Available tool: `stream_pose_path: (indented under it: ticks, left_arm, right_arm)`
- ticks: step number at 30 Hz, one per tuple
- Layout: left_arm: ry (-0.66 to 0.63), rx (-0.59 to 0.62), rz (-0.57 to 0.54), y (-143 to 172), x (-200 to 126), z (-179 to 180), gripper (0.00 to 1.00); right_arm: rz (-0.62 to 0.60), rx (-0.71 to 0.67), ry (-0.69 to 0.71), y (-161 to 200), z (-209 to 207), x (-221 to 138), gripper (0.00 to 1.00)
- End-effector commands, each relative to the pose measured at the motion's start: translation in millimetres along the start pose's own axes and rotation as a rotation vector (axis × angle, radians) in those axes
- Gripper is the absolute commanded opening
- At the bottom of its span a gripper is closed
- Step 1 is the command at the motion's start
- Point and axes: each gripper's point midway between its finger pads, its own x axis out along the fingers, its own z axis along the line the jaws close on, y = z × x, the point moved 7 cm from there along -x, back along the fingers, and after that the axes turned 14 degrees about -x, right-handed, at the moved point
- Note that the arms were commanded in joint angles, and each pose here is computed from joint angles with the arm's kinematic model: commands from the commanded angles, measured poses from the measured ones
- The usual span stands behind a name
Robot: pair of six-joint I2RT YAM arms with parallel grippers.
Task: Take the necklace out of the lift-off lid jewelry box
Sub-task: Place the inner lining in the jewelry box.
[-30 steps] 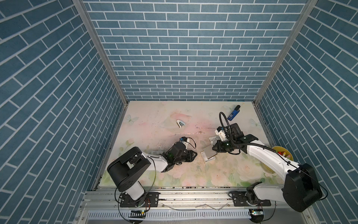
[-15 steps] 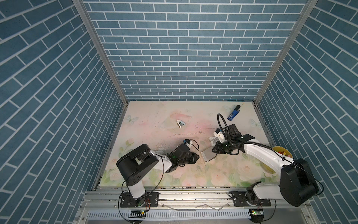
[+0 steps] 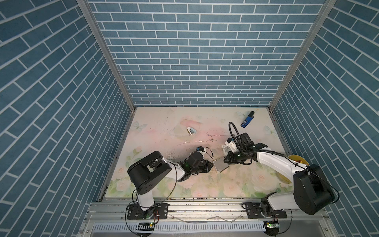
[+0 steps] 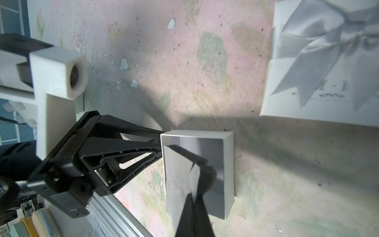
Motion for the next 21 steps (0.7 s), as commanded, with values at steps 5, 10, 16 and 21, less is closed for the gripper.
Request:
stream_pose_path:
  ticks: [5, 10, 16, 21]
  left_arm:
    - [0.009, 0.009, -0.008, -1.6, 4.1, -4.2, 0.23]
    - [0.009, 0.010, -0.007, -1.3, 3.0, -4.4, 0.23]
    - [0.010, 0.009, -0.010, -1.8, 3.0, -5.0, 0.23]
    - [0.010, 0.009, -0.011, -2.1, 3.0, -5.0, 0.22]
  right_arm:
    - [-0.024, -0.002, 0.001, 2.8, -2.0, 3.2, 0.00]
    - [-0.048, -0.008, 0.012, -0.6, 0.1, -3.7, 0.00]
    - [-0.082, -0.013, 0.039, -2.9, 1.4, -12.1, 0.00]
    - [-0.111, -0.006, 0.062, -2.0, 0.1, -14.9, 0.00]
